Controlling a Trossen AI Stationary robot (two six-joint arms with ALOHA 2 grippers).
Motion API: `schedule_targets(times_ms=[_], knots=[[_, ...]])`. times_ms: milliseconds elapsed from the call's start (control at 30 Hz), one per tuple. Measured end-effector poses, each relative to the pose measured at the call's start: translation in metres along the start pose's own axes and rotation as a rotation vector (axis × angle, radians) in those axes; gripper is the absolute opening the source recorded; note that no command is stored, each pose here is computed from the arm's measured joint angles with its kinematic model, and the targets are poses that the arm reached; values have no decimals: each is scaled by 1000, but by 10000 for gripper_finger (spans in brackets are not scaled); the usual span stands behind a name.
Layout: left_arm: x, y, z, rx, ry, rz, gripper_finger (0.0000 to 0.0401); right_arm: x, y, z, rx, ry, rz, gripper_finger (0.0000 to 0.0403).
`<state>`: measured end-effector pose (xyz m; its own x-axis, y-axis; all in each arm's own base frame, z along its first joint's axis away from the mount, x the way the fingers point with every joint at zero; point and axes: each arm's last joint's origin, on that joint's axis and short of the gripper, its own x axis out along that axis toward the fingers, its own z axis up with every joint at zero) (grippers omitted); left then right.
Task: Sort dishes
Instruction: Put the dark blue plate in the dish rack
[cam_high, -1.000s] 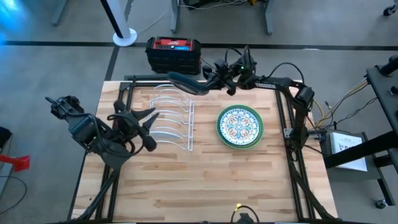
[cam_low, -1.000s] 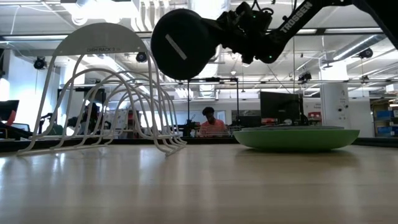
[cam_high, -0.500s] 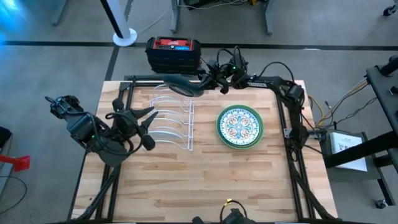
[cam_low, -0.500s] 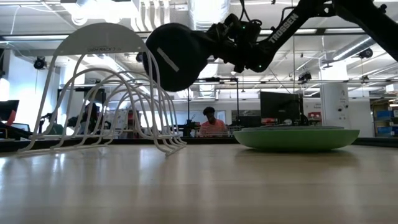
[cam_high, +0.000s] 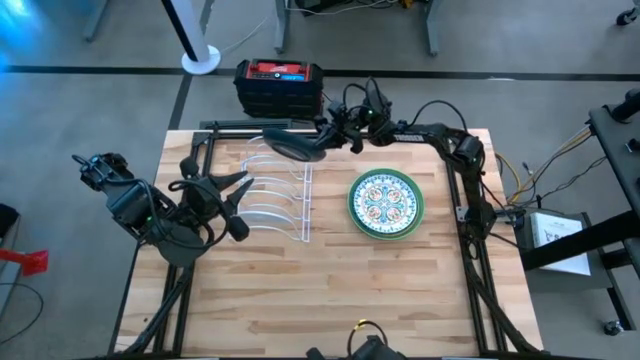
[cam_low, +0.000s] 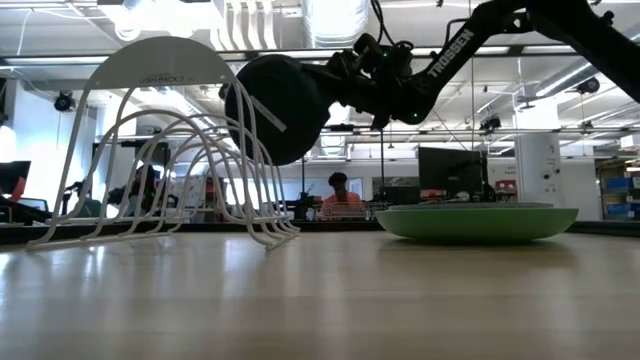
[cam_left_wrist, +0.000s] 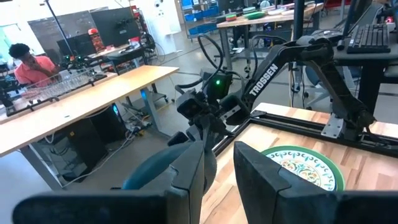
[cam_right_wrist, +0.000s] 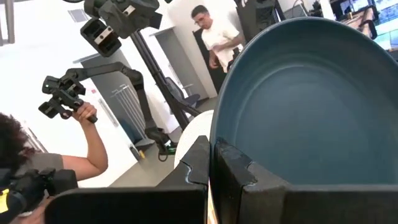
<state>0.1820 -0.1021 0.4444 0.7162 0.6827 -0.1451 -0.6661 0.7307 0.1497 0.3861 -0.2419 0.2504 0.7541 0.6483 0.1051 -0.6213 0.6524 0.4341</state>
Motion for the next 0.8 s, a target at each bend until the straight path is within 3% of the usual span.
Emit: schedule_targets(times_ms=[800], knots=[[1, -2, -1, 6, 0, 2, 77, 1, -24, -28, 108, 46, -41, 0]])
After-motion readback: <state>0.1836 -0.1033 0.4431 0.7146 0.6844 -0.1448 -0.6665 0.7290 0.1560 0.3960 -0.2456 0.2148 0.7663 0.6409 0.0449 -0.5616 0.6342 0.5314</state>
